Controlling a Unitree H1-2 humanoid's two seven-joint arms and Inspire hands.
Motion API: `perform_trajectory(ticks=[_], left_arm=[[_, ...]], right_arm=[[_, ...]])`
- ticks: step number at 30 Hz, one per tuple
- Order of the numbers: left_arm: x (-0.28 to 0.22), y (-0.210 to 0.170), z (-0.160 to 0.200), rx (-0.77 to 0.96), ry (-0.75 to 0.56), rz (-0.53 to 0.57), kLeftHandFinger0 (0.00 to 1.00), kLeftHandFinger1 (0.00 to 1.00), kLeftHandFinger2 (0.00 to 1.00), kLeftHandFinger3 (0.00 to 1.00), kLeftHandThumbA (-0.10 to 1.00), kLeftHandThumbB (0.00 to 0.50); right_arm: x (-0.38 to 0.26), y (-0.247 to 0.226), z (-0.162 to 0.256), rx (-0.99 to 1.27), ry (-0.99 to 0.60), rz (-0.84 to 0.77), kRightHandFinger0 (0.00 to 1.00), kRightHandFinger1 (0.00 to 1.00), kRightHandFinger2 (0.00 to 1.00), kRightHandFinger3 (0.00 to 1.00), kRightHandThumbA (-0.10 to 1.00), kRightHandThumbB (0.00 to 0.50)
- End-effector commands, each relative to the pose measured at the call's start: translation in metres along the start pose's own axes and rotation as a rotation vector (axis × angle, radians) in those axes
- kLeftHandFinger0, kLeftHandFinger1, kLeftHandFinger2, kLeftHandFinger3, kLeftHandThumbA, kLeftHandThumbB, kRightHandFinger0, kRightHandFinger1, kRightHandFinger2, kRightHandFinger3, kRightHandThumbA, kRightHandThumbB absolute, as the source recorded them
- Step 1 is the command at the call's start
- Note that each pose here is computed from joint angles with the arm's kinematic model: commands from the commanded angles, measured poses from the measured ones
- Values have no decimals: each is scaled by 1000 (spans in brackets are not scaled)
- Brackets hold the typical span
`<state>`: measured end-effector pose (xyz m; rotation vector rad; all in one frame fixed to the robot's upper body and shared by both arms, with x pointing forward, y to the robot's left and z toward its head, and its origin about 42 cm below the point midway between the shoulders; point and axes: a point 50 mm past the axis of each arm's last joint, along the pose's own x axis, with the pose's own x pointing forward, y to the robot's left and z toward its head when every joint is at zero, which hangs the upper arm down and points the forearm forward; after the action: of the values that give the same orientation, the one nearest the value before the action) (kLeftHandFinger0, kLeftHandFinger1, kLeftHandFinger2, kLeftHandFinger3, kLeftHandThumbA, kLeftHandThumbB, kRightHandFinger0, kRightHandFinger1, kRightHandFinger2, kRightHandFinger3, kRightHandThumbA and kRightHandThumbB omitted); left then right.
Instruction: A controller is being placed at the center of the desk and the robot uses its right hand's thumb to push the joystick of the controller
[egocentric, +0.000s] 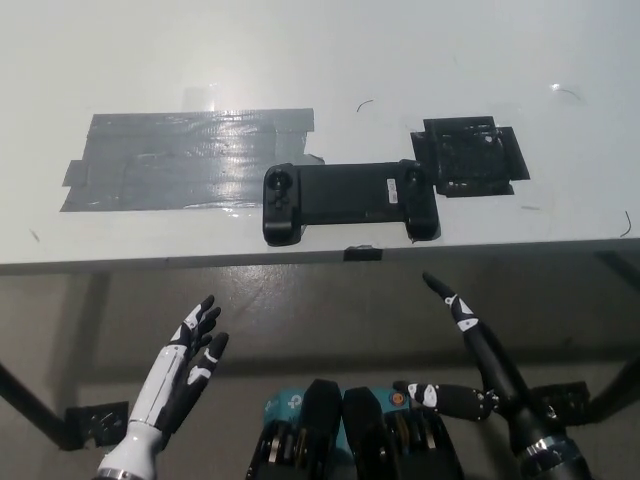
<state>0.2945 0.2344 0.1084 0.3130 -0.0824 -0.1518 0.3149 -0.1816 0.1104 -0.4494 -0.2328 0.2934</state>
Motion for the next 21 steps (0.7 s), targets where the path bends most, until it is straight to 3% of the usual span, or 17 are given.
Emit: perform_trajectory(ticks=[1, 3, 7, 14, 21], left_arm=[[-1, 1, 6, 3, -63, 7, 1000, 1000, 1000, 1000, 924, 1], [-3, 1, 5, -3, -57, 11, 1000, 1000, 1000, 1000, 922, 0], [-4, 1, 4, 3, -51, 12, 1000, 1000, 1000, 1000, 914, 0], [-6, -2, 3, 3, -41, 12, 1000, 1000, 1000, 1000, 841, 0], [-7, -4, 3, -7, -43, 14, 1000, 1000, 1000, 1000, 837, 0]], right_arm=[[8, -10, 17, 5, -125, -128, 1000, 1000, 1000, 1000, 975, 221], [13, -16, 27, 29, -157, -181, 1000, 1000, 1000, 1000, 976, 209], [30, -39, 50, 38, -201, -270, 1000, 1000, 1000, 1000, 1000, 243], [79, -70, 66, 68, -198, -339, 1000, 1000, 1000, 1000, 1000, 198], [139, -80, 66, 90, -124, -359, 1000, 1000, 1000, 1000, 980, 248]])
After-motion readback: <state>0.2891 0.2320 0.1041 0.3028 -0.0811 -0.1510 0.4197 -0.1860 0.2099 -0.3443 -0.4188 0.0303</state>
